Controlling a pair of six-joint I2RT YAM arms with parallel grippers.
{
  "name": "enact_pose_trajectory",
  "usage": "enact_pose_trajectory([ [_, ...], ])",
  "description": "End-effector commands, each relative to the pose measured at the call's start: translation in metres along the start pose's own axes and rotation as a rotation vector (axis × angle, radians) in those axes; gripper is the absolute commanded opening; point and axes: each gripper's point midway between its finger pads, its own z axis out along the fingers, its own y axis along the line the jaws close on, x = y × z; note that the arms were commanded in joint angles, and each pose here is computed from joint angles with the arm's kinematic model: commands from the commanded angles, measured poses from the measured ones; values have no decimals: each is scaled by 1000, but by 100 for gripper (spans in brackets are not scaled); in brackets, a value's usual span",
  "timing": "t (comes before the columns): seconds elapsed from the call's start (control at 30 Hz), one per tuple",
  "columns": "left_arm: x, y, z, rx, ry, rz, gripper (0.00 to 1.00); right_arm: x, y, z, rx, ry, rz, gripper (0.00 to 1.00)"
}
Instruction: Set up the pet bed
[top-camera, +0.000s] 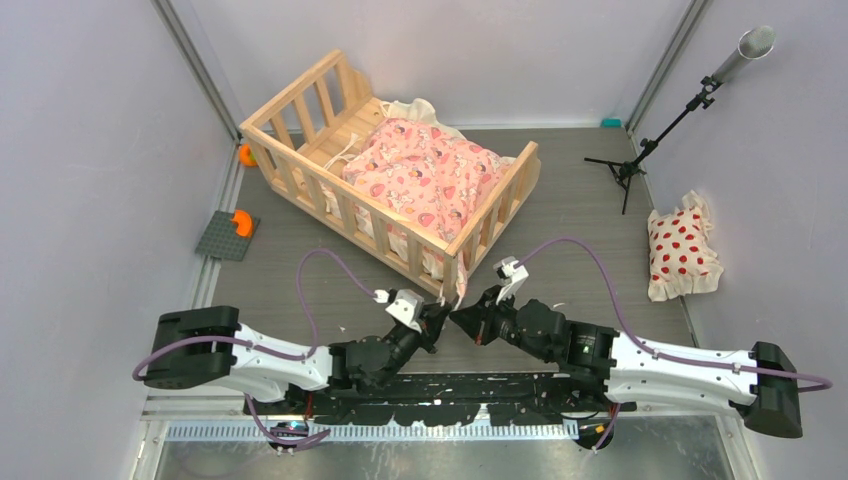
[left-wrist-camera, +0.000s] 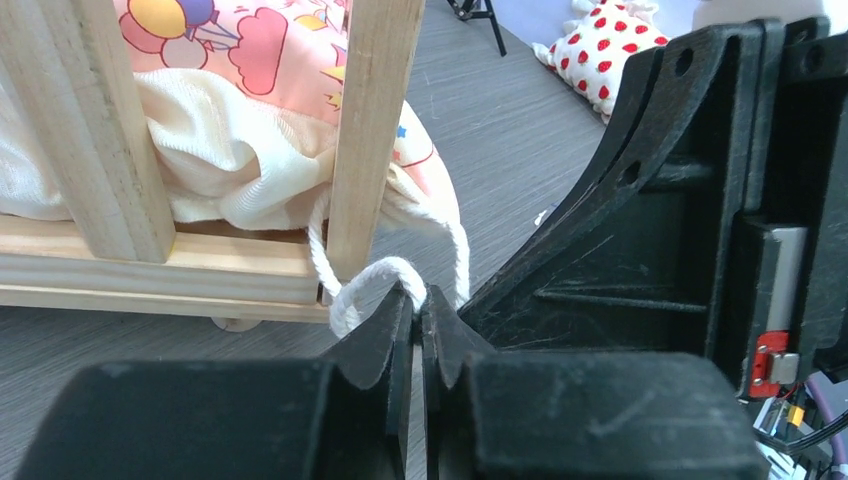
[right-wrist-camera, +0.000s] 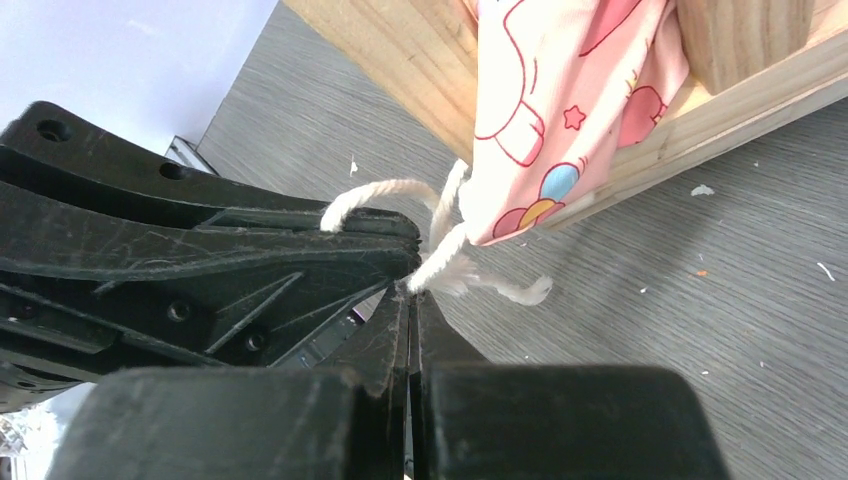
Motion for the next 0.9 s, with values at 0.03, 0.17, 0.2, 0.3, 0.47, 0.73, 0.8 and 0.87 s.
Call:
enact_pose_trajectory([
  [0.03,-1,-10,2,26,4,-20,10,-35,21,-5,-50,-121,66,1],
  [0.17,-2,-12,3,28,4,-22,19,-35,18,-6,-47,-125,72,1],
  [0.2,-1,-12,3,28,5,-21,21,-34,18,-6,-46,-125,73,1],
  [0.3,-1,-13,4,30,6,-26,24,-34,17,-7,-44,-127,77,1],
  [0.47,-4,-14,4,25,0,-36,24,-31,15,-5,-35,-118,75,1],
  [0.73,-11,-11,4,12,-17,-26,20,-26,6,-2,8,-106,79,1],
  [0.8,-11,-11,4,12,-17,-22,23,-26,5,-2,15,-105,80,1],
  [0.87,-10,-10,4,11,-11,-15,30,-26,3,-2,25,-105,81,1],
])
